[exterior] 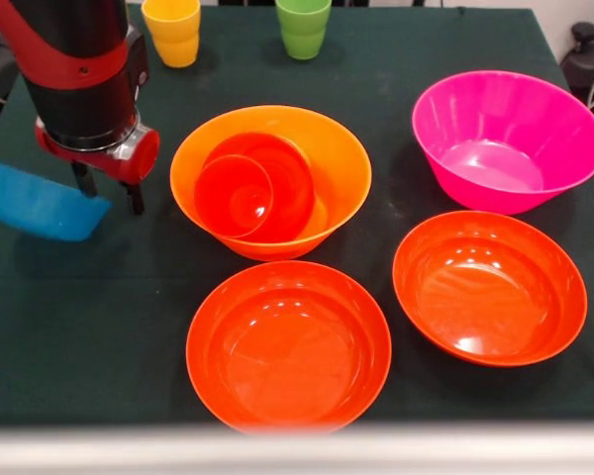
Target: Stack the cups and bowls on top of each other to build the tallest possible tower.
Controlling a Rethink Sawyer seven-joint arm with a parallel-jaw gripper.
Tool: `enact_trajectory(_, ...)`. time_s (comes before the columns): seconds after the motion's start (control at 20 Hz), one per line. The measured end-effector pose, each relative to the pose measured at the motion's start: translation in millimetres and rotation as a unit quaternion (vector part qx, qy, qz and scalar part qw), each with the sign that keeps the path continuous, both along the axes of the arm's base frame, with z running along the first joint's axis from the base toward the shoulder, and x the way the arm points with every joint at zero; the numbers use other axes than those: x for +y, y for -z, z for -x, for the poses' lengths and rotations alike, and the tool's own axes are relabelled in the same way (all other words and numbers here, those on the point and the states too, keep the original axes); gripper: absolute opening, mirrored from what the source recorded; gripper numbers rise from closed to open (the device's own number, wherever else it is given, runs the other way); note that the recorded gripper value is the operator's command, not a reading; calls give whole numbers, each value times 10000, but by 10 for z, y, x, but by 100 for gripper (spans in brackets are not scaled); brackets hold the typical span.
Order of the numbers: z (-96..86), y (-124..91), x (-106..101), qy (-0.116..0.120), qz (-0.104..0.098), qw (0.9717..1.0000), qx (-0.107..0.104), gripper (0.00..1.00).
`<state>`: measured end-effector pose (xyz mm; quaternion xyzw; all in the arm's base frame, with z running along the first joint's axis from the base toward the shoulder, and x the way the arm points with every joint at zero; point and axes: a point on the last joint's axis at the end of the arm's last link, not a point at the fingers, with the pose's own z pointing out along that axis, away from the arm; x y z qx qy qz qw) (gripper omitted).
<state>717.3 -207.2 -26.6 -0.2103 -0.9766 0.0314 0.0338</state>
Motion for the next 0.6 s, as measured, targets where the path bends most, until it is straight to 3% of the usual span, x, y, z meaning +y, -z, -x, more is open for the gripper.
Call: enact_trajectory(0.6, 4, 15, -27, -5, 11, 10000, 0, 100)
